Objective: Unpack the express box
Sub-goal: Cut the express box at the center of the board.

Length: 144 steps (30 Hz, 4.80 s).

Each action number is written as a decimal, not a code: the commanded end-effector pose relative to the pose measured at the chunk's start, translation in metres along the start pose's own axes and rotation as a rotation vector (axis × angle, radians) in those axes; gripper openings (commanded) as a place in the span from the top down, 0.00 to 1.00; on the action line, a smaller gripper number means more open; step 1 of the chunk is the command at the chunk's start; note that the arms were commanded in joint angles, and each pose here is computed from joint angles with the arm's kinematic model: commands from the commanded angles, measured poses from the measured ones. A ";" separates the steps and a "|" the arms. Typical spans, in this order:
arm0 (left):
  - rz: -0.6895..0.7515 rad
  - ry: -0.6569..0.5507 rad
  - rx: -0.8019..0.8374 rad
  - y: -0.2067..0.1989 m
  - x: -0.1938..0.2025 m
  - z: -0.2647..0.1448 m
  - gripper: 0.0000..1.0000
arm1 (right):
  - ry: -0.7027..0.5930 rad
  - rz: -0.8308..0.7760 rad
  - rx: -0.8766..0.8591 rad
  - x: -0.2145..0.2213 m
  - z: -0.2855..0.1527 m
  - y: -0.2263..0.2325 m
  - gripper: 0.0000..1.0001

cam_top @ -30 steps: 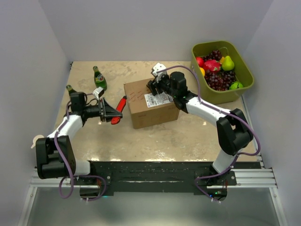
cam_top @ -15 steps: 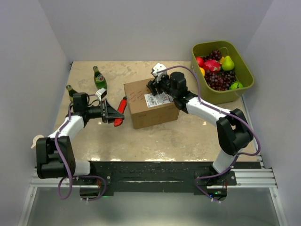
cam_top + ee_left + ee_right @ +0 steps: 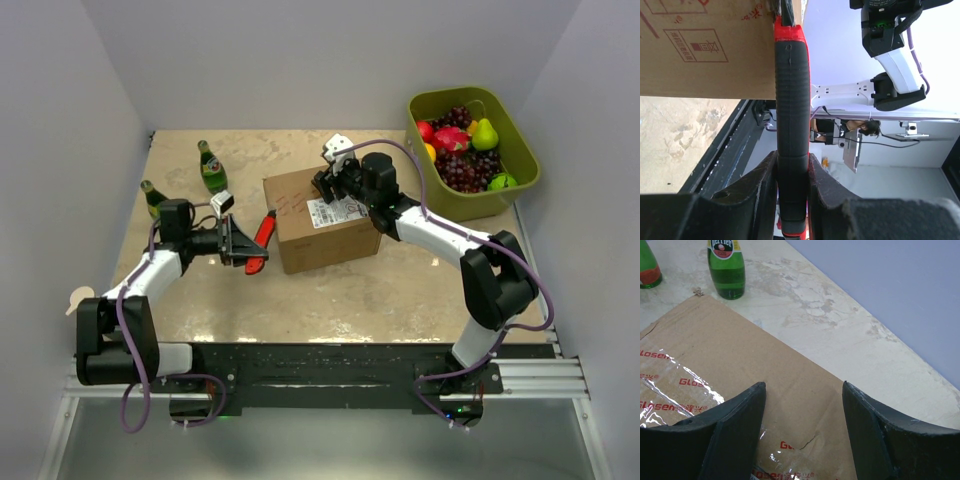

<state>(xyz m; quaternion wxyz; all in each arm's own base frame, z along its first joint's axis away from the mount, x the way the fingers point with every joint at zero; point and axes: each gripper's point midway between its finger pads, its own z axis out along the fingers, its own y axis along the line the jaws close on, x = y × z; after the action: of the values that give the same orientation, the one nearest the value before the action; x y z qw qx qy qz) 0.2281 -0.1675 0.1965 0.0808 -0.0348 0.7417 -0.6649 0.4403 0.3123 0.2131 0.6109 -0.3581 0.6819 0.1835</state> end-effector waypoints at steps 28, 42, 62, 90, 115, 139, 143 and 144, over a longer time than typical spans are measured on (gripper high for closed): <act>0.906 -0.027 -0.222 -0.045 -0.033 -0.023 1.00 | -0.202 0.377 -0.668 -0.126 -0.097 0.083 0.02; 1.135 0.182 -0.252 -0.044 -0.005 -0.007 1.00 | -0.202 0.292 -1.006 -0.151 -0.106 0.140 0.03; 1.177 0.213 -0.263 -0.049 0.003 -0.002 1.00 | -0.060 0.291 -0.952 -0.112 -0.079 0.175 0.40; 0.644 -0.109 -0.187 -0.052 -0.041 -0.008 0.53 | -0.025 0.804 -0.617 -0.079 -0.078 0.098 1.00; 0.612 -0.236 0.028 -0.050 -0.063 0.003 0.38 | -0.047 0.793 -0.669 -0.107 -0.075 0.090 1.00; 0.687 -0.188 0.104 -0.081 -0.068 0.010 0.58 | -0.009 0.788 -0.734 -0.097 -0.063 0.121 1.00; 0.703 -0.155 0.128 -0.089 -0.064 0.017 0.61 | 0.007 0.813 -0.708 -0.089 -0.057 0.120 1.00; 0.719 -0.132 0.140 -0.091 -0.059 0.020 0.64 | 0.010 0.822 -0.702 -0.087 -0.055 0.119 1.00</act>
<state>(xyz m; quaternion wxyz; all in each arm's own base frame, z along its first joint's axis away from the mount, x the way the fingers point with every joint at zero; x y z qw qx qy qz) 0.2931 -0.1728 0.2510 0.3302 0.1130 0.6897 -0.6344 0.3134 0.3693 0.2875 0.3276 -0.2494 0.6629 0.6253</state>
